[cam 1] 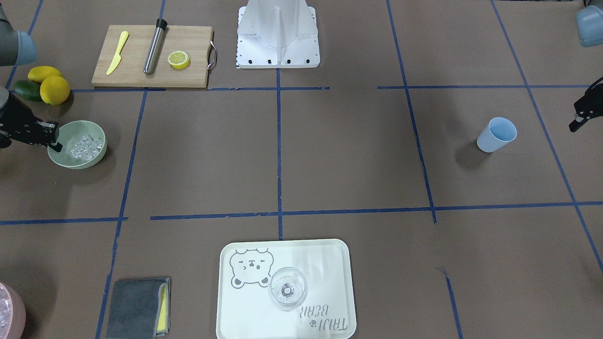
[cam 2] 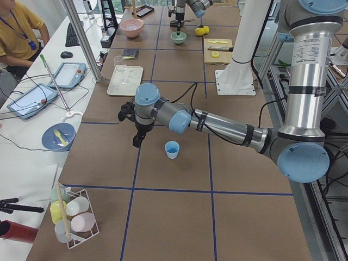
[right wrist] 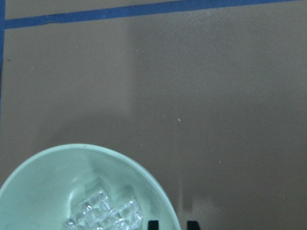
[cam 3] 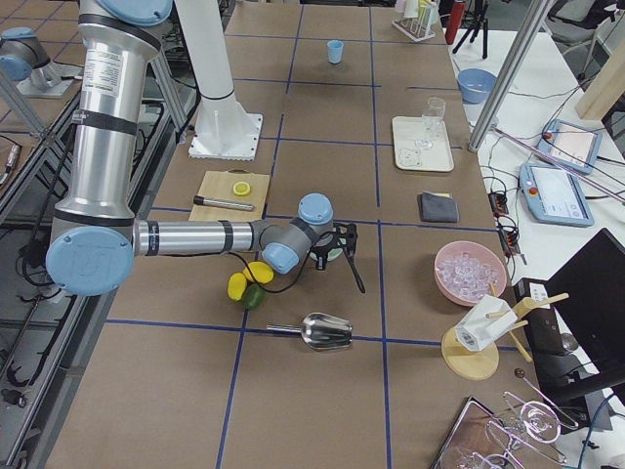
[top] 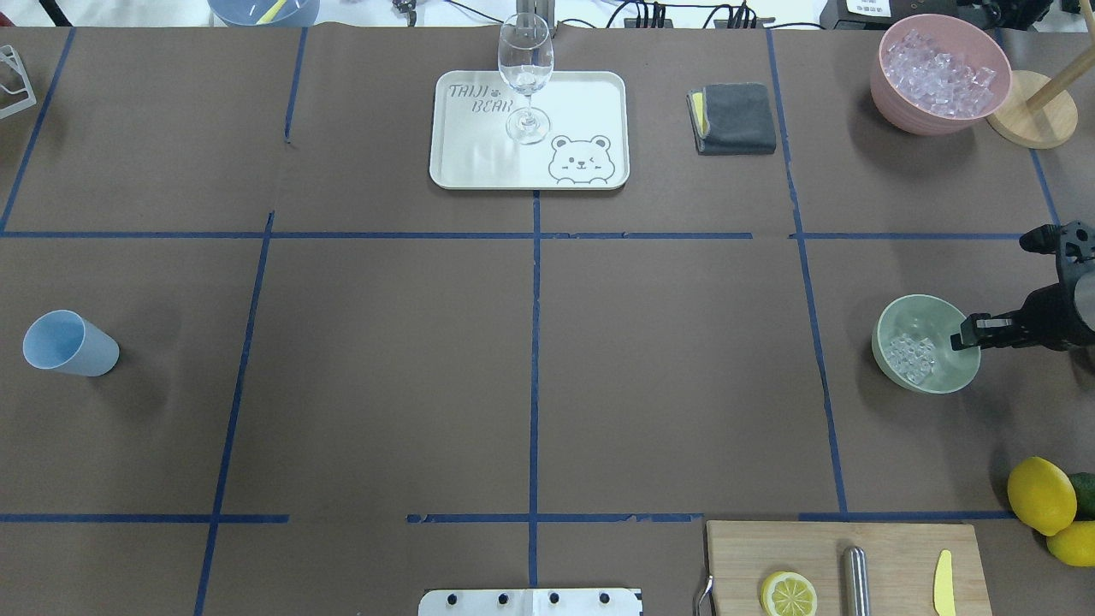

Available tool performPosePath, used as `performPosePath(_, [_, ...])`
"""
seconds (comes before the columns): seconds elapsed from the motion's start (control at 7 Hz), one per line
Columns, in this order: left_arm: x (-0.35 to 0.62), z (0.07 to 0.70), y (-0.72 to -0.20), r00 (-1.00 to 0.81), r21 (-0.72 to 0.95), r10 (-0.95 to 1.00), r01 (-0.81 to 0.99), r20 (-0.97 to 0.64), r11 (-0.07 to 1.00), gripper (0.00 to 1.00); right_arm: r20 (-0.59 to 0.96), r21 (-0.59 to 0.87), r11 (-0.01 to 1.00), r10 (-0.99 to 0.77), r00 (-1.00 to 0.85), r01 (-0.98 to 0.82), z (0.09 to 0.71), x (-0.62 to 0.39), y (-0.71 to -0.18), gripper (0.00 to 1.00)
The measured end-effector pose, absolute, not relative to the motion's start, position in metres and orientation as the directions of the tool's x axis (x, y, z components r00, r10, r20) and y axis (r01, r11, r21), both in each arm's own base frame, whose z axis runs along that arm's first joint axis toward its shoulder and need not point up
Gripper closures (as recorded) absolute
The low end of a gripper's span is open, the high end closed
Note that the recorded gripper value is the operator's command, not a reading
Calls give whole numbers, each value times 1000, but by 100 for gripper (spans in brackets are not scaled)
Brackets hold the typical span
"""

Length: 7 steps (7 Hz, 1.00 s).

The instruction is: Pour ice into bowl

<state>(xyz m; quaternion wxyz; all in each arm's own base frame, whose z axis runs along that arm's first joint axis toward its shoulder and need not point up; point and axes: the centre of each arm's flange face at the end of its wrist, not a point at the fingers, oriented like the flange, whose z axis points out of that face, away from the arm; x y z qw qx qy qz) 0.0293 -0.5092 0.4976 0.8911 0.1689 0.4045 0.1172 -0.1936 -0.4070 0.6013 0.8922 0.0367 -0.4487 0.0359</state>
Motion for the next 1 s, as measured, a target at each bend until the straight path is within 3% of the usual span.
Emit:
performPosePath(0.43, [26, 512, -503, 652, 393, 349, -84, -673, 916, 0, 847, -17, 988, 94, 523, -151, 590, -134, -431, 0])
performPosePath(1.0, [-35, 573, -497, 690, 385, 337, -91, -641, 918, 0, 792, 72, 992, 5, 610, -102, 598, -42, -467, 0])
